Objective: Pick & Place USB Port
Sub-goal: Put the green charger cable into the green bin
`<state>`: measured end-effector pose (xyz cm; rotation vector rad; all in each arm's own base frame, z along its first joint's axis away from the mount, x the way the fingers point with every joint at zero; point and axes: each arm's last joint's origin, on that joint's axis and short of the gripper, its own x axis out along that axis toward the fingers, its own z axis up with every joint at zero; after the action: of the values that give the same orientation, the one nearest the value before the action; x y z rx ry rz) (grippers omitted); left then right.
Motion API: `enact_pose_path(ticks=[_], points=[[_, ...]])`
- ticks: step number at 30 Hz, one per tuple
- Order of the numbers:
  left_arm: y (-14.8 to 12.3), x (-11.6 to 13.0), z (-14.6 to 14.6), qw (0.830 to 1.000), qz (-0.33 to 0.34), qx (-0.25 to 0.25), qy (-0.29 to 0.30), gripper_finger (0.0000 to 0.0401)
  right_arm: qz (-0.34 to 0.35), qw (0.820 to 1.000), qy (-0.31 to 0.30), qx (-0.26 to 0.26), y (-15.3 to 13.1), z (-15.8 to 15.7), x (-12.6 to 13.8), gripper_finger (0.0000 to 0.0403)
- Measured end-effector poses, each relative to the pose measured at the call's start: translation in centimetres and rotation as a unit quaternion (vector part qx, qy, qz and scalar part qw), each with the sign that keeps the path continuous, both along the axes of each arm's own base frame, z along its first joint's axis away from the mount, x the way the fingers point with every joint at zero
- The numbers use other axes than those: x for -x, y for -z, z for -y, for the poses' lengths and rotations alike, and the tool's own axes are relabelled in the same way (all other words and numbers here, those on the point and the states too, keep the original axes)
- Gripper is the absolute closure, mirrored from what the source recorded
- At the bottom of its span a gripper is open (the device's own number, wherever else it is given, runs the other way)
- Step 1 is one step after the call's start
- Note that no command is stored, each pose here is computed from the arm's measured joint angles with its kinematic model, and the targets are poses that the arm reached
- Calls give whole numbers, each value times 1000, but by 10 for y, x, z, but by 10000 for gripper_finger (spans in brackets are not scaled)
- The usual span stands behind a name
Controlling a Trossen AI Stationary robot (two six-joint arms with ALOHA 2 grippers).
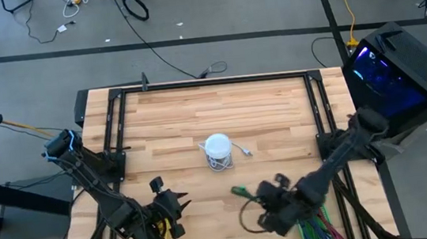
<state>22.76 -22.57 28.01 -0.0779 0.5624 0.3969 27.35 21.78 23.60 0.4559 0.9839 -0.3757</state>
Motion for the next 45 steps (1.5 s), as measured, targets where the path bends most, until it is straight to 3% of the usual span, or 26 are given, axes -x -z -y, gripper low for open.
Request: enact_pose_path(ticks=[7,15,18,24,29,34,37,45], points=[[-2,-2,3,1000,16,19,1,291,-120,982,137,-60,0,-14,51,399],[-4,-5,7,998,36,44,2,291,-293,925,212,-113,1,-25,83,399],[-4,-5,8,998,33,50,5,291,-299,924,209,-118,-3,-27,86,399],[-4,-5,10,997,29,65,10,291,-291,921,232,-113,-44,-19,92,399],[0,-4,13,997,19,76,14,291,-286,913,241,-163,-70,-30,97,399],[12,-6,20,999,9,45,19,291,-318,888,257,-212,-64,-53,102,399],[22,-10,23,999,-2,31,19,291,-320,885,253,-224,-58,-64,103,399],[28,-17,21,999,-5,36,4,291,-329,887,274,-172,-45,-66,105,399]])
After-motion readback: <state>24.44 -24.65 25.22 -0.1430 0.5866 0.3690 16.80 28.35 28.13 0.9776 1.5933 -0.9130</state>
